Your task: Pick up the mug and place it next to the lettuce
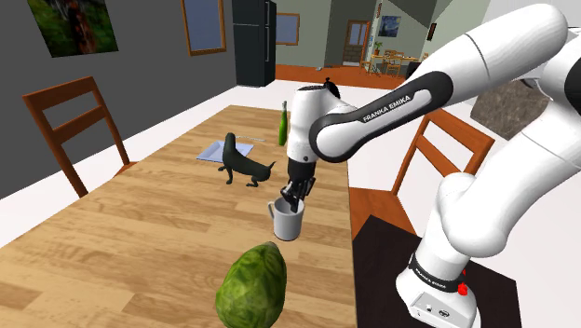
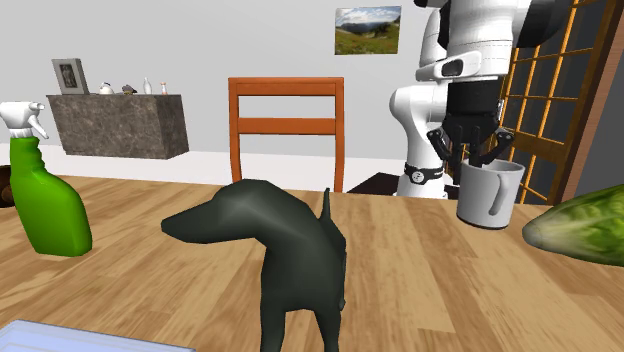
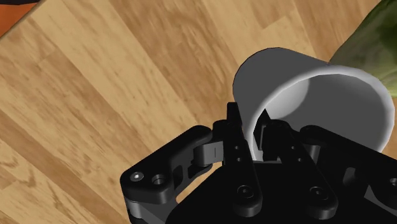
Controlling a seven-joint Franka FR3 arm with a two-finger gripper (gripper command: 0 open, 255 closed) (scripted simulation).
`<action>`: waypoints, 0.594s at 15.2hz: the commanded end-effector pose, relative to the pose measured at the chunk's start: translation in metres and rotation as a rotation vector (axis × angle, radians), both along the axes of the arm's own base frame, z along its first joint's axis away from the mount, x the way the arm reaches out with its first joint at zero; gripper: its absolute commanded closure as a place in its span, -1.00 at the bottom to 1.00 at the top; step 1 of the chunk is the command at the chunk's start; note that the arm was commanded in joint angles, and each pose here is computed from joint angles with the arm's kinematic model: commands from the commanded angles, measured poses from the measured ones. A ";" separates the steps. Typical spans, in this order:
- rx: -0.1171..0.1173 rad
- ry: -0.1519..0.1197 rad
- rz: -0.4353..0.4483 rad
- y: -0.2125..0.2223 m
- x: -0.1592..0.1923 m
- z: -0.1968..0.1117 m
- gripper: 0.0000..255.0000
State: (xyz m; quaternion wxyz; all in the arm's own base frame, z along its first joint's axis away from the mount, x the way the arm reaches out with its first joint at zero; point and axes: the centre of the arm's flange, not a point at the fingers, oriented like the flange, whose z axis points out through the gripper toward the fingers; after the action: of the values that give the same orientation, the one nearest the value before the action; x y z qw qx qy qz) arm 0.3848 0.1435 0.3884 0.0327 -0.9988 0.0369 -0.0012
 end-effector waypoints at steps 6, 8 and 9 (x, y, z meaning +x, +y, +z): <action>0.000 -0.001 0.000 -0.001 0.000 -0.028 1.00; 0.000 -0.001 0.000 -0.001 0.000 -0.028 1.00; 0.000 -0.001 0.000 -0.001 0.000 -0.028 1.00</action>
State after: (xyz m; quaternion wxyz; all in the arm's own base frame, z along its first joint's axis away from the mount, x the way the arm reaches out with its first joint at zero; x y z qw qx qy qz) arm 0.3846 0.1425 0.3603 0.0327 -0.9988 0.0368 -0.0014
